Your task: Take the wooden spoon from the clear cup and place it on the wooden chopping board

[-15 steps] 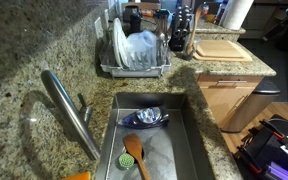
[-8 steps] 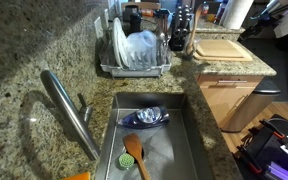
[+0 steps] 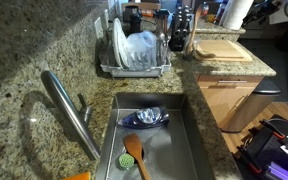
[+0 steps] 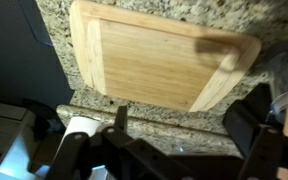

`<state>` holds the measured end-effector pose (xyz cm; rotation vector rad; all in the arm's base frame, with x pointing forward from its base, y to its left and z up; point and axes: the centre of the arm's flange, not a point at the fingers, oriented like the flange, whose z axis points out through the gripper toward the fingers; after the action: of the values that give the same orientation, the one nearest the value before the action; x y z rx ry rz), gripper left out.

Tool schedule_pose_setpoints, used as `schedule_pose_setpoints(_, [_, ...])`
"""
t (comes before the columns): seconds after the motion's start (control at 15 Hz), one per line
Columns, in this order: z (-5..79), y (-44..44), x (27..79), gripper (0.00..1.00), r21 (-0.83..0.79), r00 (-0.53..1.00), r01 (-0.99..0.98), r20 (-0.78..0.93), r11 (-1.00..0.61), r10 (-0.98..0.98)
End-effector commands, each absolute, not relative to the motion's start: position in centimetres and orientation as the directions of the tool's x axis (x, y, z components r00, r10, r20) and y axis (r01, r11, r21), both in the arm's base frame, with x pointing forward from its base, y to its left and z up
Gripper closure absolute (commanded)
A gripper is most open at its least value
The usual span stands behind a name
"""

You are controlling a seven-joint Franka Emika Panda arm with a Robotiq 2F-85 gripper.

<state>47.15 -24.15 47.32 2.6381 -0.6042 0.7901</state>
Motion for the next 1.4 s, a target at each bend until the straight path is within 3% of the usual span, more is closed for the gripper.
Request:
schedule_pose_setpoints(0.0, [48.6,-31.5,52.9,0.0,0.035,0.656,-0.608,0.584,-0.793,-0.477])
schedule_pose_setpoints(0.27, [47.8,-30.7,53.8,0.0,-0.195,0.594,-0.539,0.602,-0.819,-0.534])
schedule_pose_setpoints(0.6, [49.5,-25.1,52.5,0.0,-0.235,0.658,-0.313,0.645,-0.92,-0.388])
schedule_pose_setpoints(0.67, [49.8,-22.7,54.7,0.0,-0.217,0.62,-0.404,0.649,-0.888,-0.441])
schedule_pose_setpoints(0.93, [49.8,-21.9,55.2,0.0,-0.224,0.668,-0.347,0.623,-0.911,-0.408])
schedule_pose_setpoints(1.33, [42.0,-25.1,62.4,0.0,-0.409,0.765,-0.24,0.479,-0.88,-0.431])
